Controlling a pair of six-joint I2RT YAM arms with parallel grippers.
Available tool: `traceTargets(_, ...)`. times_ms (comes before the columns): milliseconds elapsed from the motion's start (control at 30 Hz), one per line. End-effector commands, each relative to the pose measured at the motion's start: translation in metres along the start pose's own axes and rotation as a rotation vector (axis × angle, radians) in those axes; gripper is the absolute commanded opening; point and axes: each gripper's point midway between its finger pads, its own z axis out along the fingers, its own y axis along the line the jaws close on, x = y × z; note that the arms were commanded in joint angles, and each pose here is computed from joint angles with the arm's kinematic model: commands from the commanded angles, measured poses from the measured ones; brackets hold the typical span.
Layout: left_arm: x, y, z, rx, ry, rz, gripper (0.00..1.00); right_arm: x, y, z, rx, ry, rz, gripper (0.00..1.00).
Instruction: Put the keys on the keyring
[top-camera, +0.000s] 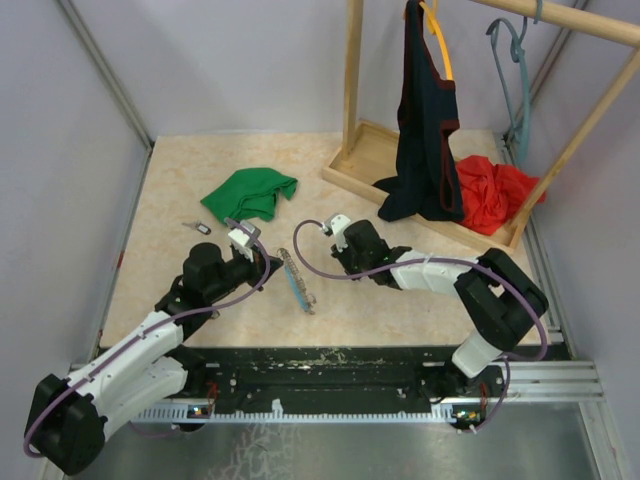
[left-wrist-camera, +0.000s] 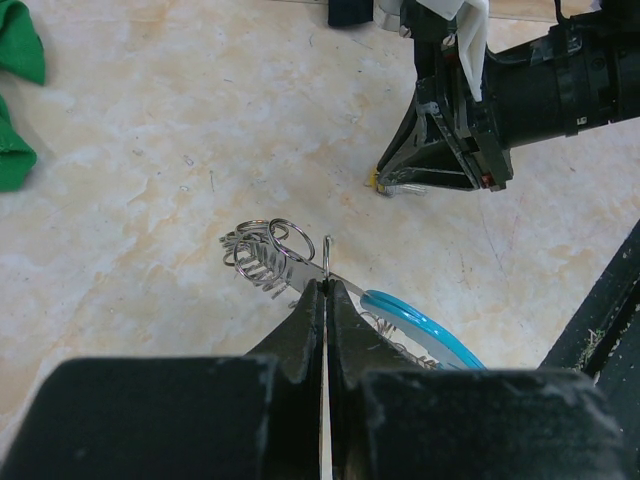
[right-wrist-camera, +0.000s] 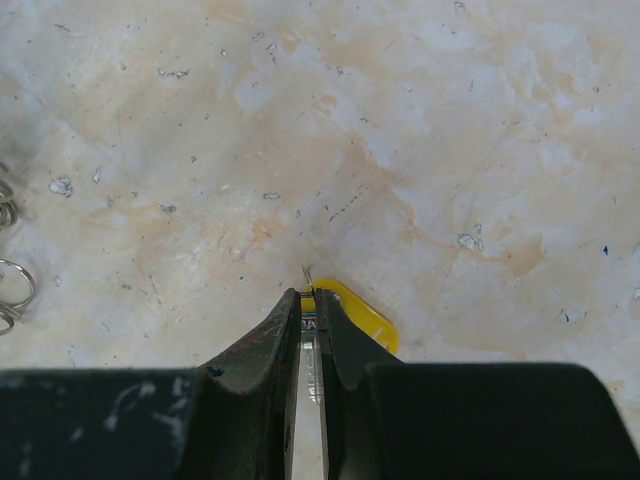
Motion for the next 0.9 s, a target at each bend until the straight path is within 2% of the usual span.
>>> traceTargets(0,-0.016,-0.007,0.000,0.027,-0.037,0.004,0.00,-0.016,-0.006,0.004,0.024,-0.048,0.018,0.11)
traceTargets(267,-0.015,-0.007,0.001,0.027,-0.034,0.004,0.00,-0.017,-0.007,0.002,0.031,-0.052,0.017,0.12)
traceTargets(567,-0.015,-0.007,0.000,0.030,-0.036,0.006,0.00,-0.019,0.002,0.005,-0.038,-0.054,-0.026,0.21)
traceTargets(867,-0.014,-0.008,0.000,0.033,-0.033,0.005,0.00,-0.018,-0.002,0.010,-0.044,-0.049,-0.037,0.21)
